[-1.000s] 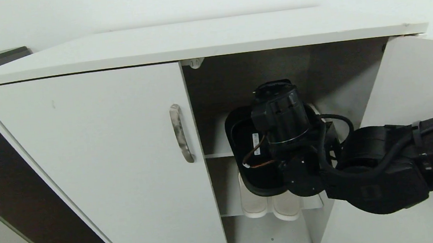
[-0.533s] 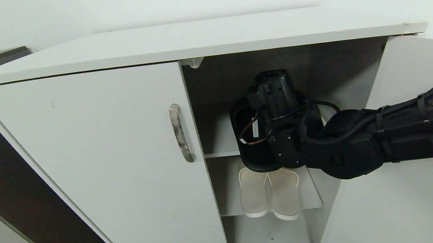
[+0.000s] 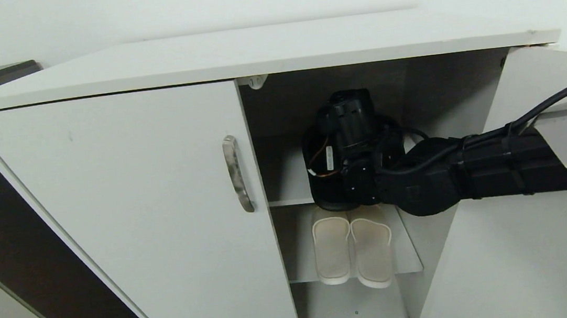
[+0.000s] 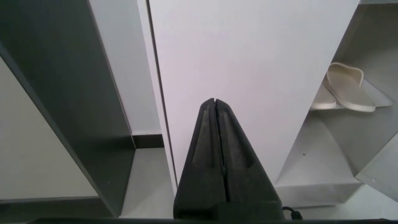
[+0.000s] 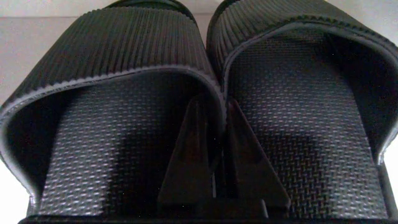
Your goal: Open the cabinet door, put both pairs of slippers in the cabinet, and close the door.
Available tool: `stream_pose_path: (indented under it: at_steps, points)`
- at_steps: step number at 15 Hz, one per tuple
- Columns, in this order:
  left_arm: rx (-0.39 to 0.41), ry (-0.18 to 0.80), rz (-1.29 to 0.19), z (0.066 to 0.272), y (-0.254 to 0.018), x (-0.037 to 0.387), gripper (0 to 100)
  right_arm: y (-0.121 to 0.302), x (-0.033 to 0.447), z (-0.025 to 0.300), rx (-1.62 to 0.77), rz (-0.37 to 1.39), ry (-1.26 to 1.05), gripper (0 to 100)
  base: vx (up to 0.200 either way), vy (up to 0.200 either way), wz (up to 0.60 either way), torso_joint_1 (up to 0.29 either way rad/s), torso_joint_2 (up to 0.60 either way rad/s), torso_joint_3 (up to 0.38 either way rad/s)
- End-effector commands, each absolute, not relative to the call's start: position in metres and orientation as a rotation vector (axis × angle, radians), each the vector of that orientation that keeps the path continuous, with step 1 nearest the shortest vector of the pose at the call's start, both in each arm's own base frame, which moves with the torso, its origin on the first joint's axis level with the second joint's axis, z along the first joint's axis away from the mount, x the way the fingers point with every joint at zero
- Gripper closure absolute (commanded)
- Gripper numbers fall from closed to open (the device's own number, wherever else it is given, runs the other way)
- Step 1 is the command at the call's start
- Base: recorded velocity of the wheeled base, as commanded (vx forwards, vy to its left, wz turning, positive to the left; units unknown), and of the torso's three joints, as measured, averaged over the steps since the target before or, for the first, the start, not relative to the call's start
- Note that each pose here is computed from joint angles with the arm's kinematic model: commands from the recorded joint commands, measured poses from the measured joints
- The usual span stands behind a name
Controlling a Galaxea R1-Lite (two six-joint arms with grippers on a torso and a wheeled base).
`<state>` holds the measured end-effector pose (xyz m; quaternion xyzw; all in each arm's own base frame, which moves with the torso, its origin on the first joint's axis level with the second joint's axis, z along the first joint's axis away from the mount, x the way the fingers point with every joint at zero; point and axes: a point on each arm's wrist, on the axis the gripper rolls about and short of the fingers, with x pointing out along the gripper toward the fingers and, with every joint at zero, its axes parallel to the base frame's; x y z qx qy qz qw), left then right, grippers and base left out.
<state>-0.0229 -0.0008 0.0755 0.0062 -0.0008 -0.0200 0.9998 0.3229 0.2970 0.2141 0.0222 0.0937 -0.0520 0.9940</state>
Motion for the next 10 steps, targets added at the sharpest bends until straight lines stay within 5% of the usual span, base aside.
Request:
stream_pose_path:
  at_steps: [1,10]
  points:
    - [0.012,0.0,-0.04,0.0755,-0.0008,-0.0228,100,0.2979,0.3269,0.2115,0.04,-0.109,0.192,100,0.0,0.0,0.0,0.0,0.0,0.0]
    - [0.012,0.0,-0.04,0.0755,-0.0008,-0.0228,100,0.2989,0.3347,0.2052,0.019,-0.123,0.212,100,0.0,0.0,0.0,0.0,0.0,0.0]
